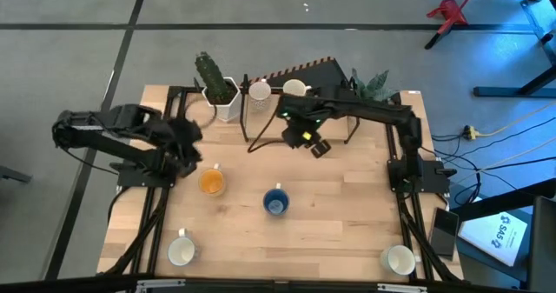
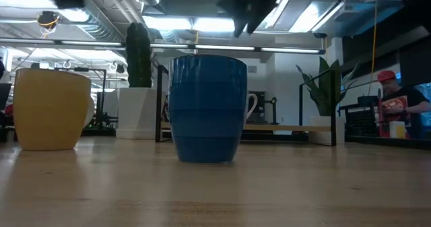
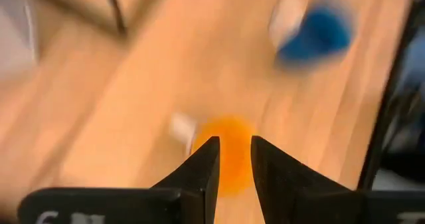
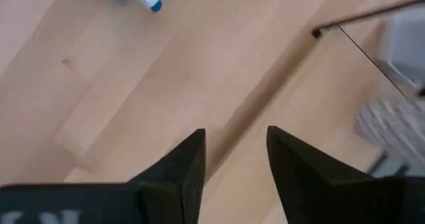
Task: Place coffee mugs
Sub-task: Move the yellow mug to the center
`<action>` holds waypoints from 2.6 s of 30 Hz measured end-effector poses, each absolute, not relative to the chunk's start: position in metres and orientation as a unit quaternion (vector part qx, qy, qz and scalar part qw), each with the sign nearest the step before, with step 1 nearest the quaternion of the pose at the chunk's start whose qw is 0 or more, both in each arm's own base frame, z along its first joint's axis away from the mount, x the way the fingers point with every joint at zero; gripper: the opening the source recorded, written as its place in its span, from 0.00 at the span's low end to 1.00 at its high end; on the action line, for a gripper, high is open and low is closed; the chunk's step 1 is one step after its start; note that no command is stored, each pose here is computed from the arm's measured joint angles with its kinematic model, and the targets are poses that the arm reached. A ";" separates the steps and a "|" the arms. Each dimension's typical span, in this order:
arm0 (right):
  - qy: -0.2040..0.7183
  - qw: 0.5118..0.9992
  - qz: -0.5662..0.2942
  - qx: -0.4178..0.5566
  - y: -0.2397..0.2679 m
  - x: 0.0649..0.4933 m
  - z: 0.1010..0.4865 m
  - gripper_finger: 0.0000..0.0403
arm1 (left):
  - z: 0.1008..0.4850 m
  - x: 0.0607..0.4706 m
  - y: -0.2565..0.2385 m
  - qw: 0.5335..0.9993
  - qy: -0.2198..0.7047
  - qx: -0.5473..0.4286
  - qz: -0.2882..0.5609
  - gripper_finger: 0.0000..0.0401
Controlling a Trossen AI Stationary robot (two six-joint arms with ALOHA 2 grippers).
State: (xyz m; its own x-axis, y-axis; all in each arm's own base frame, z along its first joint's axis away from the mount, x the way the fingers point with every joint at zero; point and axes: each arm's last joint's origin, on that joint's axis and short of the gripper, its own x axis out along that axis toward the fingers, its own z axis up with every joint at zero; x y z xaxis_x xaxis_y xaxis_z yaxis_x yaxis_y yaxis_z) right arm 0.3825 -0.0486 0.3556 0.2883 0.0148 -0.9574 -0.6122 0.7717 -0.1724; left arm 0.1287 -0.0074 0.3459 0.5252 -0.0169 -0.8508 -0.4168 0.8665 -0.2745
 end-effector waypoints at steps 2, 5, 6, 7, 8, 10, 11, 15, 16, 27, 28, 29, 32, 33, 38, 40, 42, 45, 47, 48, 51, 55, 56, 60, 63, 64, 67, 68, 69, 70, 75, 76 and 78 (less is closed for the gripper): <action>0.554 0.765 0.192 -0.266 -0.048 0.374 0.367 0.37 | 0.334 0.124 -0.013 0.814 0.522 -0.226 0.118 0.20; 0.529 0.785 0.176 -0.270 -0.047 0.369 0.380 0.38 | 0.325 0.123 -0.022 0.812 0.524 -0.227 0.121 0.20; 0.516 0.794 0.172 -0.272 -0.047 0.369 0.383 0.38 | 0.323 0.121 -0.024 0.819 0.509 -0.232 0.126 0.20; 0.504 0.801 0.170 -0.274 -0.047 0.371 0.385 0.38 | 0.322 0.117 -0.026 0.827 0.492 -0.237 0.131 0.20; 0.494 0.807 0.172 -0.274 -0.047 0.372 0.386 0.38 | 0.321 0.112 -0.027 0.832 0.479 -0.246 0.135 0.20; 0.483 0.814 0.176 -0.271 -0.047 0.375 0.386 0.38 | 0.316 0.101 -0.029 0.831 0.469 -0.263 0.141 0.20; 0.480 0.815 0.176 -0.271 -0.047 0.376 0.385 0.38 | 0.311 0.097 -0.029 0.825 0.472 -0.273 0.146 0.20; 0.484 0.815 0.175 -0.266 -0.047 0.378 0.383 0.38 | 0.286 0.089 -0.036 0.799 0.501 -0.297 0.152 0.19; 0.484 0.815 0.175 -0.266 -0.047 0.378 0.383 0.38 | 0.279 0.088 -0.039 0.793 0.512 -0.293 0.152 0.18; 0.489 0.812 0.178 -0.264 -0.047 0.377 0.382 0.38 | 0.224 0.104 -0.061 0.790 0.516 -0.299 0.145 0.01; 0.489 0.812 0.178 -0.264 -0.047 0.377 0.382 0.38 | 0.219 0.105 -0.061 0.790 0.512 -0.302 0.149 0.01; 0.489 0.812 0.178 -0.264 -0.047 0.377 0.382 0.38 | 0.215 0.106 -0.062 0.791 0.510 -0.302 0.152 0.01; 0.490 0.811 0.178 -0.263 -0.047 0.377 0.382 0.38 | 0.204 0.109 -0.063 0.791 0.502 -0.308 0.165 0.00; 0.492 0.810 0.179 -0.263 -0.047 0.376 0.382 0.38 | 0.200 0.110 -0.063 0.794 0.497 -0.307 0.169 0.00; 0.495 0.809 0.180 -0.262 -0.047 0.375 0.382 0.38 | 0.188 0.112 -0.058 0.814 0.456 -0.290 0.210 0.00; 0.495 0.809 0.181 -0.262 -0.047 0.375 0.382 0.38 | 0.185 0.115 -0.055 0.818 0.441 -0.297 0.219 0.00; 0.495 0.809 0.181 -0.262 -0.047 0.375 0.382 0.38 | 0.183 0.119 -0.054 0.823 0.426 -0.305 0.221 0.00; 0.494 0.808 0.182 -0.265 -0.047 0.375 0.382 0.38 | 0.181 0.127 -0.052 0.834 0.402 -0.317 0.206 0.00; 0.493 0.806 0.185 -0.269 -0.047 0.376 0.382 0.38 | 0.180 0.135 -0.051 0.840 0.386 -0.322 0.202 0.00; 0.492 0.806 0.186 -0.271 -0.047 0.376 0.382 0.38 | 0.179 0.137 -0.050 0.842 0.383 -0.321 0.205 0.00; 0.491 0.806 0.187 -0.273 -0.047 0.376 0.382 0.38 | 0.178 0.148 -0.047 0.847 0.365 -0.324 0.209 0.00; 0.491 0.805 0.188 -0.274 -0.047 0.376 0.382 0.38 | 0.177 0.165 -0.044 0.860 0.336 -0.325 0.205 0.00; 0.491 0.805 0.188 -0.275 -0.047 0.376 0.382 0.38 | 0.176 0.170 -0.043 0.863 0.329 -0.325 0.204 0.00; 0.492 0.804 0.189 -0.275 -0.047 0.375 0.382 0.38 | 0.172 0.187 -0.039 0.869 0.313 -0.329 0.196 0.00; 0.491 0.803 0.191 -0.278 -0.046 0.375 0.382 0.38 | 0.165 0.200 -0.035 0.874 0.303 -0.328 0.191 0.00; 0.489 0.803 0.196 -0.280 -0.046 0.375 0.382 0.38 | 0.164 0.205 -0.033 0.877 0.295 -0.328 0.191 0.00; 0.484 0.803 0.205 -0.279 -0.046 0.376 0.382 0.38 | 0.159 0.219 -0.024 0.883 0.273 -0.335 0.182 0.00; 0.483 0.804 0.208 -0.279 -0.046 0.376 0.382 0.38 | 0.158 0.224 -0.021 0.885 0.265 -0.339 0.176 0.00; 0.481 0.803 0.211 -0.282 -0.046 0.376 0.382 0.38 | 0.157 0.228 -0.018 0.887 0.256 -0.343 0.171 0.00; 0.480 0.802 0.213 -0.285 -0.046 0.376 0.382 0.38 | 0.156 0.231 -0.015 0.890 0.246 -0.345 0.170 0.00; 0.480 0.801 0.213 -0.287 -0.046 0.376 0.382 0.38 | 0.152 0.245 0.001 0.897 0.208 -0.346 0.181 0.00; 0.480 0.801 0.214 -0.287 -0.046 0.375 0.382 0.38 | 0.152 0.248 0.004 0.898 0.211 -0.343 0.179 0.00; 0.480 0.801 0.214 -0.287 -0.046 0.375 0.382 0.38 | 0.158 0.251 0.007 0.898 0.212 -0.344 0.175 0.00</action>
